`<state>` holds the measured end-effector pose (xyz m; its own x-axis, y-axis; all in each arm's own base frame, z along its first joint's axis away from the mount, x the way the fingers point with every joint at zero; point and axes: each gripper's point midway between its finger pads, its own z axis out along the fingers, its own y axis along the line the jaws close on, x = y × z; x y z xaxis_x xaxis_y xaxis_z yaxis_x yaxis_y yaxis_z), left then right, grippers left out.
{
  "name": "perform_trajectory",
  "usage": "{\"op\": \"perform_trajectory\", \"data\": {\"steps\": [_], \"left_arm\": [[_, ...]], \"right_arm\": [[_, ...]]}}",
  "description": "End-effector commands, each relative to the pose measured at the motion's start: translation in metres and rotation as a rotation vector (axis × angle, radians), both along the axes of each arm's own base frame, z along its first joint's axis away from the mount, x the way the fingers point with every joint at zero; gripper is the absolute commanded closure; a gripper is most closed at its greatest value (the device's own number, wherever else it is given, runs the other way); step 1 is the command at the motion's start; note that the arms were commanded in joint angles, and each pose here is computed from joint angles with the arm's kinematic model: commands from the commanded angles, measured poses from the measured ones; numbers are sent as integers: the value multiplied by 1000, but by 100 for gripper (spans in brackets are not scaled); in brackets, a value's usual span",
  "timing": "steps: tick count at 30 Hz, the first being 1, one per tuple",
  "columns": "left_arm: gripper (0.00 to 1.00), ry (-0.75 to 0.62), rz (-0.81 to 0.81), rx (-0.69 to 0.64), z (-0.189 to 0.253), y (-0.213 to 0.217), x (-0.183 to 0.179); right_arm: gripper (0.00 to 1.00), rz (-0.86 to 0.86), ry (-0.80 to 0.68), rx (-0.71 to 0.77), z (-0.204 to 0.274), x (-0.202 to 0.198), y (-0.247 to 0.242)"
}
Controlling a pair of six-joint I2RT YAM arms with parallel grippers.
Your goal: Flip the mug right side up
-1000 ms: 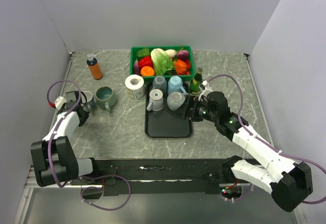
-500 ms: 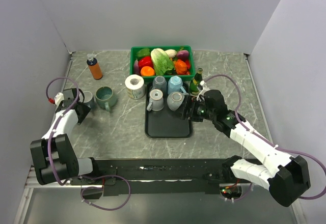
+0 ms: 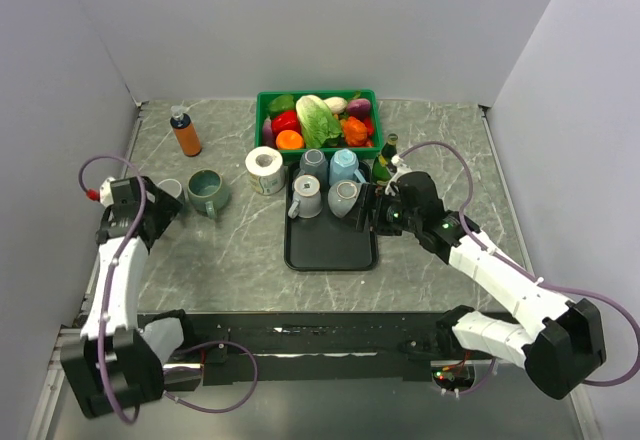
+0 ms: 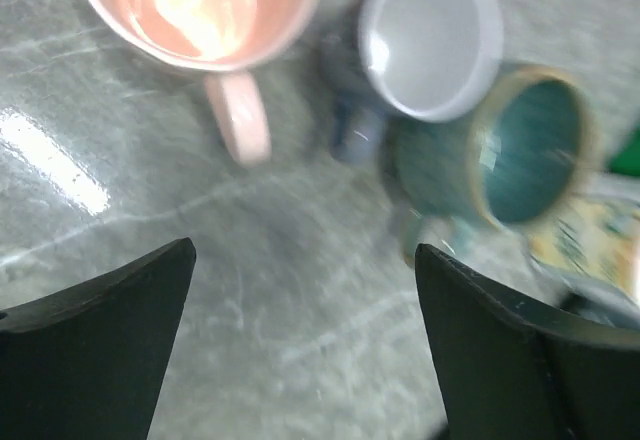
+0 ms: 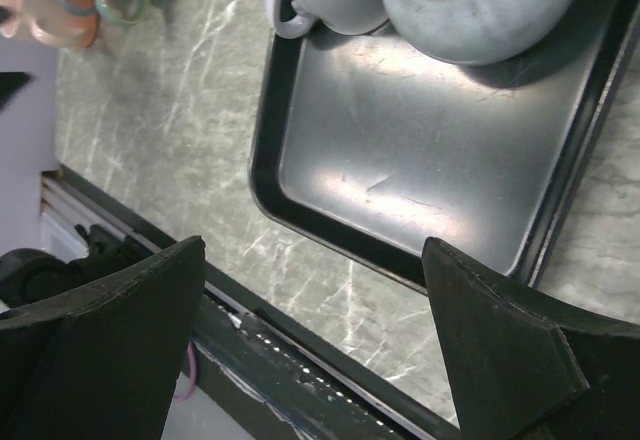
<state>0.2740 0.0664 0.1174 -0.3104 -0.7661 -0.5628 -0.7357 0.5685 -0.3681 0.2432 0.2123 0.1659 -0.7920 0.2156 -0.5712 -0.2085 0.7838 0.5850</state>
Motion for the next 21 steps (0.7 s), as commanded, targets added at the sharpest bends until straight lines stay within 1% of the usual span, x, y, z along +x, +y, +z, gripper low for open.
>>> {"op": "perform_trajectory", "data": {"steps": [1,2,4,5,6,7,8,9,10,12,13,15,16,17,18,19,20,21], "left_arm": [[4,-149,-164,-16,64,-27,-6],[4,-194,-234,-1,79,-34,-3],[4,-268,-369,-30,98,-57,0],[4,-309,-482,-65,107,-79,0],[4,-351,-528,-58,116,-87,6],[4,-372,-569,-59,120,-97,8],[4,-389,-653,-67,121,-120,9],[4,-430,-696,-59,128,-133,14],[4,-444,-792,-74,129,-163,13],[4,-493,-859,-69,134,-188,22],[4,-502,-925,-79,134,-212,18],[4,-502,-970,-45,126,-232,26],[4,-531,-1034,-25,130,-253,25],[4,-536,-1062,-3,130,-263,27],[4,-496,-1065,35,115,-270,35],[4,-510,-1114,77,118,-288,35],[4,-493,-1132,107,112,-295,37],[3,-438,-1163,127,92,-305,42]], "right_arm": [[4,-28,-58,-27,15,15,-4],[4,-27,-52,-31,13,15,-4],[4,-24,-47,-30,13,16,-3],[4,-23,-42,-31,11,16,-2],[4,-25,-43,-29,11,17,-2],[4,-28,-41,-26,10,17,-2],[4,-26,-39,-25,9,16,-2],[4,-26,-37,-25,8,16,-2],[4,-26,-32,-29,6,15,-2],[4,-30,-34,-30,7,15,-3],[4,-30,-33,-31,7,14,-3],[4,-32,-33,-33,6,14,-4],[4,-31,-31,-33,5,13,-5],[4,-30,-30,-30,5,13,-4],[4,-26,-28,-28,4,12,-4],[4,-26,-26,-25,4,11,-4],[4,-25,-25,-25,4,11,-4],[4,-22,-21,-26,3,10,-3]]}}
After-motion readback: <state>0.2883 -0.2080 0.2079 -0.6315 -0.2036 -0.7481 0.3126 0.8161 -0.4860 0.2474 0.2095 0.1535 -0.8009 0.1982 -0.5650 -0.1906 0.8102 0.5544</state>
